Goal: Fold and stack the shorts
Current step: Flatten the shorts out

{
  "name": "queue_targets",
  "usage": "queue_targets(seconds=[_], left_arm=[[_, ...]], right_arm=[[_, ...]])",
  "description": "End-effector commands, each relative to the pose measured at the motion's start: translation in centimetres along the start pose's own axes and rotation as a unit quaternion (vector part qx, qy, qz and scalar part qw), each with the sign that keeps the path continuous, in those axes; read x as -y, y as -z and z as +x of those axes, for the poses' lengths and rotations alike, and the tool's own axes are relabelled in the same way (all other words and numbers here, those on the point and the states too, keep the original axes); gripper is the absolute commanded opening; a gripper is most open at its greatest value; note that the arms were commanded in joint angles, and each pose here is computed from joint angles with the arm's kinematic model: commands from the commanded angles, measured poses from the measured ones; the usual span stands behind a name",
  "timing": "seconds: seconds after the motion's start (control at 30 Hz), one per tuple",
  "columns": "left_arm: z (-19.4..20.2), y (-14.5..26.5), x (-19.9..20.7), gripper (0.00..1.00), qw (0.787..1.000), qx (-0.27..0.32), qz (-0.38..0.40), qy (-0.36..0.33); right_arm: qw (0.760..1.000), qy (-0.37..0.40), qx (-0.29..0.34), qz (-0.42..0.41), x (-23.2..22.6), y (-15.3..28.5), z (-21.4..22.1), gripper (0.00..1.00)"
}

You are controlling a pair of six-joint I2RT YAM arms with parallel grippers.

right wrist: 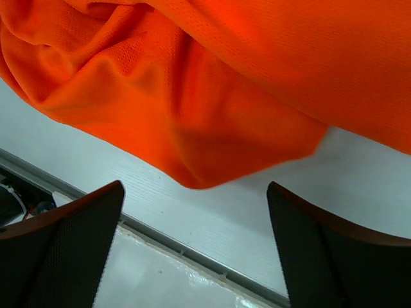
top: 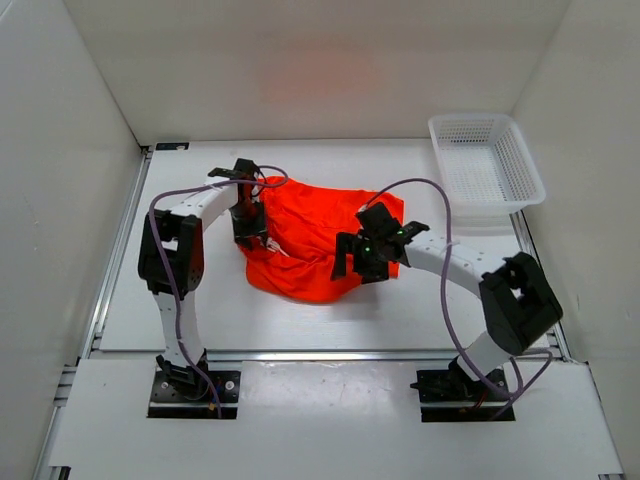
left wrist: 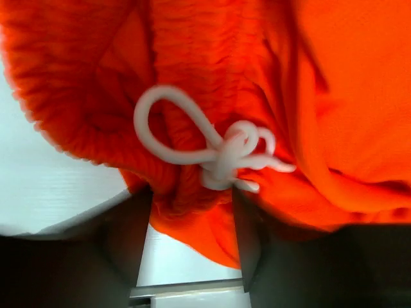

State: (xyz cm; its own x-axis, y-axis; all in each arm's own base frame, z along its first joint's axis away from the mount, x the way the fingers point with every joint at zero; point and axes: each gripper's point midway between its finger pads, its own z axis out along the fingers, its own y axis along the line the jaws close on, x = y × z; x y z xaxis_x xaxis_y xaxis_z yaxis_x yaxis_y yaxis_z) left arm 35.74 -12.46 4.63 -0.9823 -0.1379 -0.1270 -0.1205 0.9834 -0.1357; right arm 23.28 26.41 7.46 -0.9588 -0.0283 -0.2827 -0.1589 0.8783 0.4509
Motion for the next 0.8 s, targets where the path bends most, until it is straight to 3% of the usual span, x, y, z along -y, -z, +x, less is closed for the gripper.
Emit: queue_targets(seconds=[0.0, 0.03, 0.1, 0.13, 0.23, 0.37, 0.57, 0.63, 0.7, 0.77], left_arm=[[-2.2, 2.7, 1.5, 0.35, 0.998, 0.045, 0.032, -0.017], [-2.2, 2.7, 1.6, 0.13, 0.998, 0.043, 0.037, -0.017], [-2.8, 3.9, 2.3, 0.10, 0.997, 0.058, 0.052, -0.020], [-2.7, 5.2, 2.6, 0.10, 0.996, 0.067, 0.061, -0.021], [-2.9, 9.7, 3.0, 0.10, 0.991, 0.108, 0.074, -0.016], [-1.3, 15.2, 2.8, 0.10, 0.985, 0.149, 0.091, -0.016], [1.2, 21.5, 4.5, 0.10, 0.967, 0.188, 0.171, -0.006], [0.4, 22.7, 5.2, 0.10, 0.960, 0.206, 0.187, -0.002], [-1.5, 21.5, 5.8, 0.10, 0.963, 0.201, 0.180, 0.001], [-4.2, 22.0, 6.8, 0.10, 0.959, 0.211, 0.190, 0.001]], right_arm=[[0.999, -0.003, -0.002, -0.033, -2.4, -2.2, -0.9, 0.92], [0.999, -0.004, -0.004, -0.032, -2.5, -2.7, -1.3, 0.86], [1.000, -0.002, -0.015, -0.027, -2.5, -4.5, -1.1, 0.67], [1.000, -0.007, -0.016, -0.026, -2.6, -4.8, -1.4, 0.39], [1.000, -0.015, -0.001, 0.011, -0.9, -4.4, -1.8, 0.00], [0.997, -0.014, 0.062, 0.042, 0.8, 0.3, -2.9, 0.00], [0.974, 0.014, 0.196, 0.115, 2.9, 12.3, -4.9, 0.00], [0.971, 0.018, 0.205, 0.125, 3.7, 13.7, -5.6, 0.00], [0.969, 0.018, 0.210, 0.129, 4.4, 14.3, -7.3, 0.00], [0.971, 0.017, 0.191, 0.140, 5.0, 12.9, -9.1, 0.00]])
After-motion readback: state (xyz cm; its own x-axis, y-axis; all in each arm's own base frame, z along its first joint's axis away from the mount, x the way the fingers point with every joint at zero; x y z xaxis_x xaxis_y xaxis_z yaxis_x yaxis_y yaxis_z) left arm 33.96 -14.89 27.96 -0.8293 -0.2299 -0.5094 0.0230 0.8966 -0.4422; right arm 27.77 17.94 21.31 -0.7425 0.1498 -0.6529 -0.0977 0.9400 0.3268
